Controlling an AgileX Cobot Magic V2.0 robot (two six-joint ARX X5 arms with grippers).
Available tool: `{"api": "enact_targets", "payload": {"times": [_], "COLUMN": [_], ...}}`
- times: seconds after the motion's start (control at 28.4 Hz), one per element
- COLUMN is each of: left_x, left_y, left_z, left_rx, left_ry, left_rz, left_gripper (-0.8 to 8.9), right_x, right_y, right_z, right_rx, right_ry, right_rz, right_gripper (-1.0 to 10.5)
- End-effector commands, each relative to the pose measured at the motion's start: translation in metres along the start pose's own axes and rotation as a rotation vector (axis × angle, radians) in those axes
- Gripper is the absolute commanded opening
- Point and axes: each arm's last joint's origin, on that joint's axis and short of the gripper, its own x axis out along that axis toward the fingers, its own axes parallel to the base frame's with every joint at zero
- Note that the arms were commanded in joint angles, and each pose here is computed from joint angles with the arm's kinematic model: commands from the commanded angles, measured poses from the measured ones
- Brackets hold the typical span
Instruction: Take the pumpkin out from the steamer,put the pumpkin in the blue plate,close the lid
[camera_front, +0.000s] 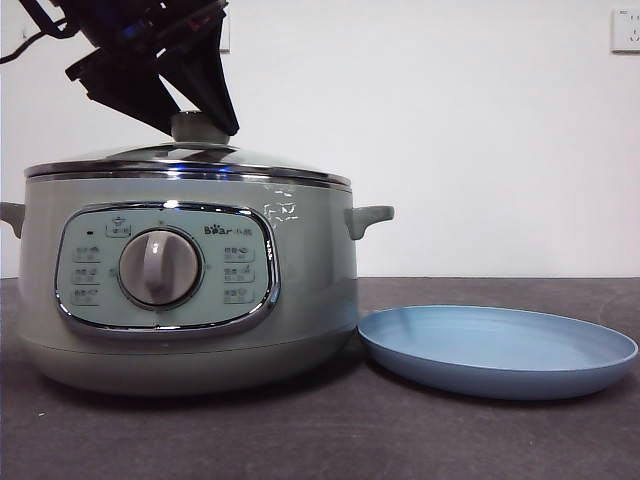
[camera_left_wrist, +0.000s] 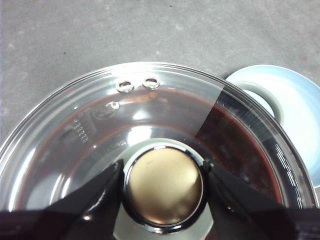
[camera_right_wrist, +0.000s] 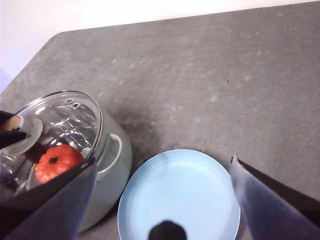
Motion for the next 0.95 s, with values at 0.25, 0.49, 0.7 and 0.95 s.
{"api": "enact_targets", "payload": {"times": [0.25,0.49,0.7,0.95], "left_x": [-0.053,-0.107,-0.151,-0.191], "left_y": [-0.004,-0.007,-0.008,-0.008], "left_z": [0.010,0.007,-0.006,-0.026], "left_rx": [0.027,0.025,0.007,-0.007], "left_ry": [-0.178,-0.318,-0.395,-0.453], "left_rz": [0.060,0.139,0.244,0.405], "left_gripper": [-0.07,-0.07,-0.07,-0.07], "right_x": [0.007,0.040,0.083,0.135], "right_y": [0.005,0.022,0.052,0.096], "right_z": [0.004,0.005,0.001,0.006], "right_rx": [0.002,-0.034,-0.090,-0.167], "right_ry": [-0.002,0.064,0.172,0.304], "right_rz": [0.141,0.289,0.420,0.520], "right_gripper": [4.4,4.4,4.4,4.4]}}
